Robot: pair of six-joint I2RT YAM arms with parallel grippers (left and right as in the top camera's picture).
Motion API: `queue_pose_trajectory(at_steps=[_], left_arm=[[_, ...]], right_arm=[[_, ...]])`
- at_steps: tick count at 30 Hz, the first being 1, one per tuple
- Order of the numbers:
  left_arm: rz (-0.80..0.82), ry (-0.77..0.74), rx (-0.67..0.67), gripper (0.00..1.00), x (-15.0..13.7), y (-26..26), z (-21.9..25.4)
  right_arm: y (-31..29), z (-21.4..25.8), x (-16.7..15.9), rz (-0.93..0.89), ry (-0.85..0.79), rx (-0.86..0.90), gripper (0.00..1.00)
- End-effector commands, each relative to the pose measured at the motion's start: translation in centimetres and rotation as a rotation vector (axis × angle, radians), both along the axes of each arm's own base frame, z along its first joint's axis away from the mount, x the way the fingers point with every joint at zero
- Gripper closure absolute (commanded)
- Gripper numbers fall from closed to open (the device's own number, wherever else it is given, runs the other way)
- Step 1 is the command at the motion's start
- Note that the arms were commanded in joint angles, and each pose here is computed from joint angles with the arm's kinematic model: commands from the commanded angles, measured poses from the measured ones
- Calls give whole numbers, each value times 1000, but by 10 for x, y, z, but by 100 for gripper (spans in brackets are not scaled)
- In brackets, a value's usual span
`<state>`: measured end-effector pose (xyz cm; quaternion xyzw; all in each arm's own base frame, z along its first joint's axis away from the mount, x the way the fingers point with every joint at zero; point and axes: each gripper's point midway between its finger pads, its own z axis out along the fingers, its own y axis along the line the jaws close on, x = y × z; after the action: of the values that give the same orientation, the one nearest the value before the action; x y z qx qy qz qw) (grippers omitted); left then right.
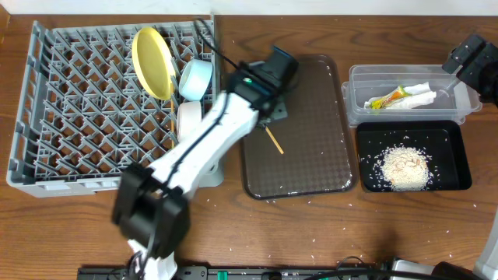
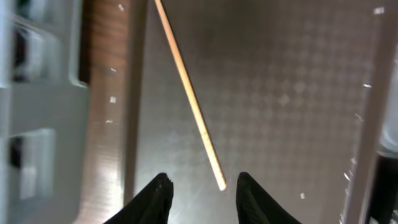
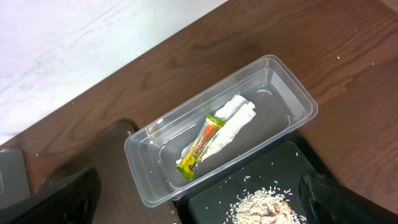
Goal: Sort waste into correct bins and load items into the dishwasher
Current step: 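Return the left gripper to the tray and grasp the second chopstick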
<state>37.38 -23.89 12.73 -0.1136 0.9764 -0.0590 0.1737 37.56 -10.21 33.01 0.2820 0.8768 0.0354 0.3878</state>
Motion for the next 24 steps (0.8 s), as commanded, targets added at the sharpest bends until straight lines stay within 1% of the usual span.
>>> queue_pose_trajectory(at_steps=[1,3,6,11,14,18,24], left_arm=[[108,46,61,64,0,5,-39],[127,90,85,64,-2,5,-63],[125,126,104,64,-3,4,-82],[107,192,59,64,-7,-10,-111],[100,201,30,64,-5,-17,-119],[100,198,27,64,-3,-18,-121],[86,247,-9,64,-11,-25,-126]], right_arm=[[-3,2,-1,-17,-4,-6,1],[-3,2,-1,-17,-4,-6,1],[-3,2,-1,-16,-4,-7,1],[-3,2,-1,-17,-4,-6,1],[-3,2,-1,-17,-4,-7,1],[-3,2,-1,-17,-4,-7,1],[-3,2,-1,-17,-4,-7,1]])
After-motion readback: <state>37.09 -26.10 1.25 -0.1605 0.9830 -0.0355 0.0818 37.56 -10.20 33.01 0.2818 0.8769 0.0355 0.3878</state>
